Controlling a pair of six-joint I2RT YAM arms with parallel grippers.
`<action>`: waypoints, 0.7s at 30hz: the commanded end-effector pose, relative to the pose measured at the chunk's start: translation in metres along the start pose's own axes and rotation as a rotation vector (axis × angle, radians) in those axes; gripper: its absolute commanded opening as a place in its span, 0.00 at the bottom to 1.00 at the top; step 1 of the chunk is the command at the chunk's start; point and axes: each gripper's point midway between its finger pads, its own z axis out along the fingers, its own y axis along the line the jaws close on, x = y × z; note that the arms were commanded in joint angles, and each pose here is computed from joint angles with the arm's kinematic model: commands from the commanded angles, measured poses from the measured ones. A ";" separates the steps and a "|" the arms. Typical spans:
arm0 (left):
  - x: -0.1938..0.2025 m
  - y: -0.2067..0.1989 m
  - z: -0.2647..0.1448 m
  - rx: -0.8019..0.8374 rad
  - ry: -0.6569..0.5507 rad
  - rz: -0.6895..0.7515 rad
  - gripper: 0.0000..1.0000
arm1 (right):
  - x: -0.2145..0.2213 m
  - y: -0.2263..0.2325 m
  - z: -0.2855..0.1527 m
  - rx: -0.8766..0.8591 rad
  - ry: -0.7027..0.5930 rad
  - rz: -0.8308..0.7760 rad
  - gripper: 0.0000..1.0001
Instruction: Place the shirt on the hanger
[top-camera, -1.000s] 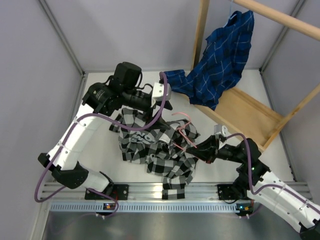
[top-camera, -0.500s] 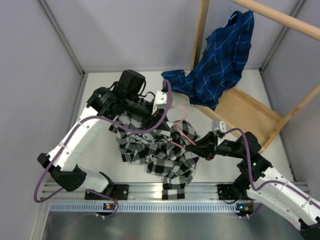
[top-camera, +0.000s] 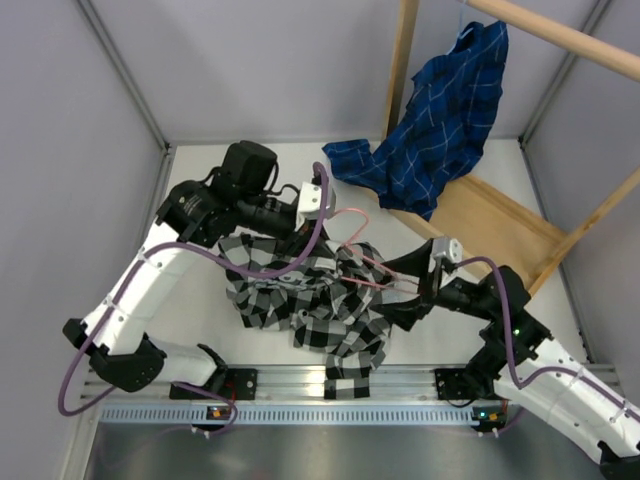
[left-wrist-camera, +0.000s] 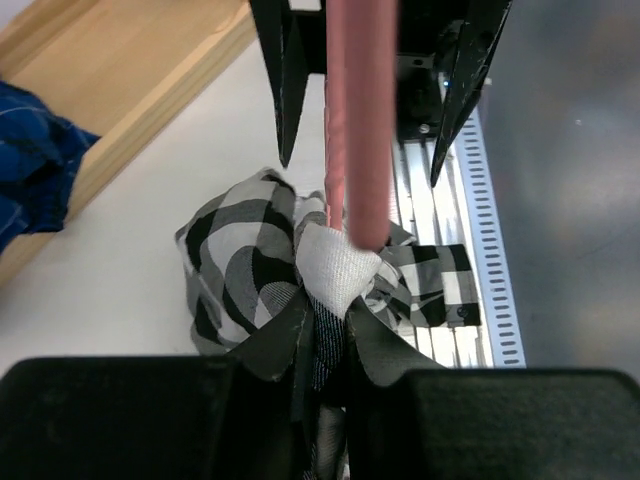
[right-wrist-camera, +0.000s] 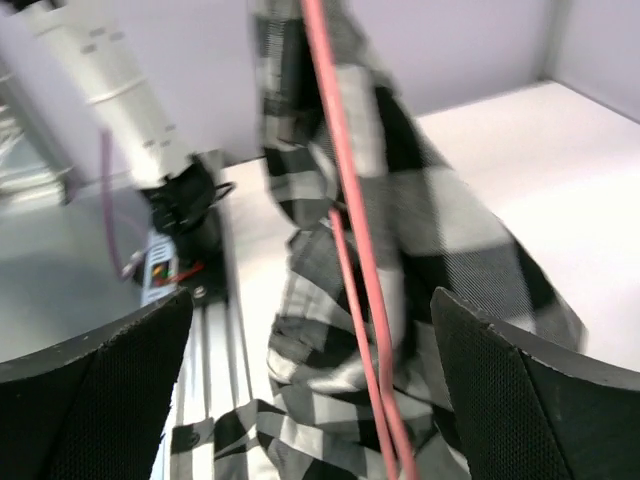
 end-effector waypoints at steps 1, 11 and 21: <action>-0.035 0.008 -0.028 -0.179 -0.091 0.084 0.00 | -0.011 -0.037 -0.020 0.298 -0.016 0.050 0.99; -0.044 0.034 -0.044 -0.427 -0.207 -0.049 0.00 | 0.011 -0.022 -0.030 0.286 -0.245 0.636 0.74; -0.042 0.058 -0.051 -0.594 -0.335 -0.169 0.00 | 0.000 -0.028 -0.002 0.291 -0.268 0.720 0.79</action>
